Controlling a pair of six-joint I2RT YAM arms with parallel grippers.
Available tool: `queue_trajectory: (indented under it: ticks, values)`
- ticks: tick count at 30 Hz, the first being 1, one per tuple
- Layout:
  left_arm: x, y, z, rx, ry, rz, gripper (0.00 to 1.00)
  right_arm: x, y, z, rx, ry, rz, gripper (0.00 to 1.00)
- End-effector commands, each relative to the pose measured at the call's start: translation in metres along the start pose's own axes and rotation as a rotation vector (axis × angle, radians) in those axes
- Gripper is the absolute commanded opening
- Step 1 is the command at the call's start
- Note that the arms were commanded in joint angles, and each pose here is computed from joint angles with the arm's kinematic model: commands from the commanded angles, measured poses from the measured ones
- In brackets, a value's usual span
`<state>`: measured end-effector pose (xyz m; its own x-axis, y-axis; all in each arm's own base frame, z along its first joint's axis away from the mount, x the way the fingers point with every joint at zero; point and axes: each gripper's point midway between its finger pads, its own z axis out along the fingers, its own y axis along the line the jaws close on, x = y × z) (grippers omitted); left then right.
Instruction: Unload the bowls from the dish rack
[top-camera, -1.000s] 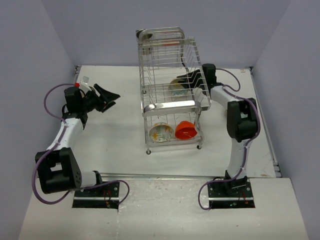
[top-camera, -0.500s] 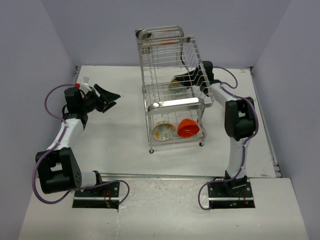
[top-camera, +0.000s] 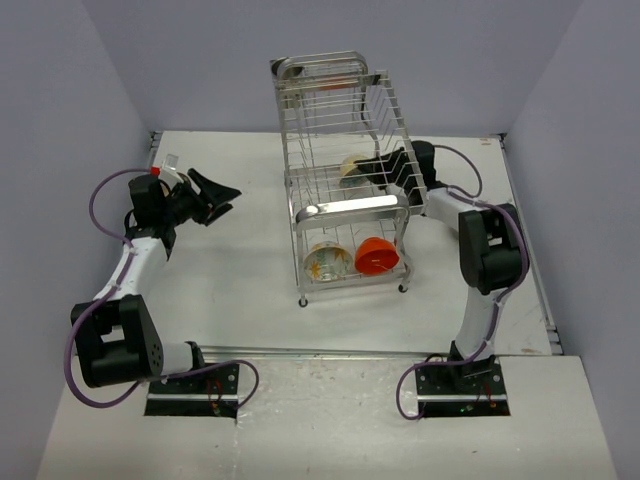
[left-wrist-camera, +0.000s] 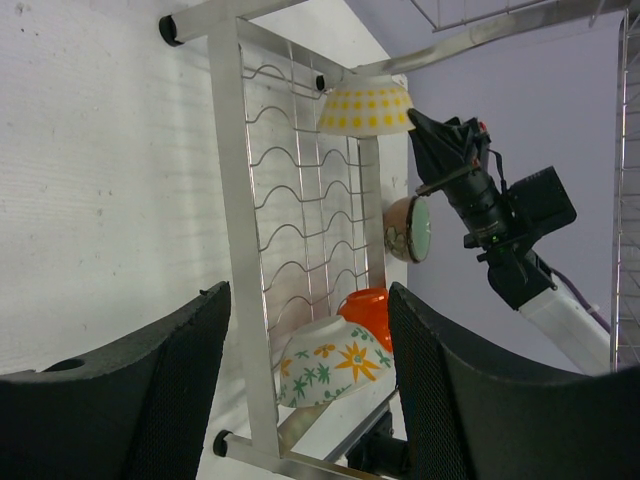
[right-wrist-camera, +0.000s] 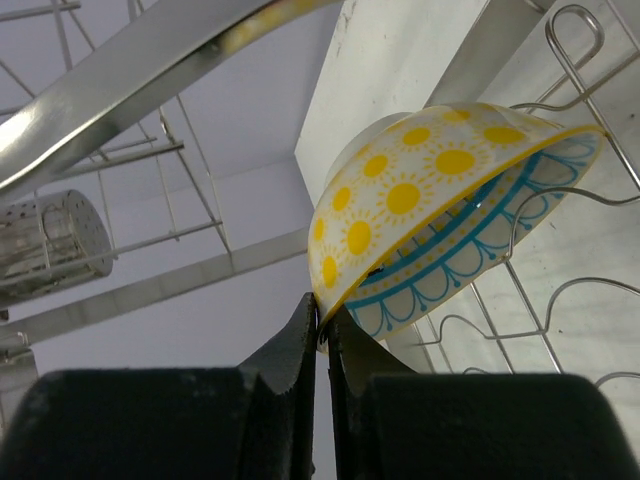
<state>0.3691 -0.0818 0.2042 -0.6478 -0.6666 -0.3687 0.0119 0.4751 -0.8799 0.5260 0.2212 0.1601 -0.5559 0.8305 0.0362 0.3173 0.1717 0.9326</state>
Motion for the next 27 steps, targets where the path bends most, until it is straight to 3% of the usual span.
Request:
queue_trajectory:
  ticks: [1,19,27]
  values:
    - [-0.004,-0.006,-0.002,0.029,-0.017,0.021,0.65,-0.001,0.016,-0.017,-0.093,-0.034,-0.047,0.0]
    - [-0.001,0.0,-0.004,0.009,-0.025,0.023,0.65,0.019,0.067,-0.05,-0.574,-0.021,-0.272,0.0]
    - [0.0,0.003,-0.003,0.006,-0.022,0.022,0.66,0.024,0.078,-0.066,-0.656,-0.028,-0.323,0.0]
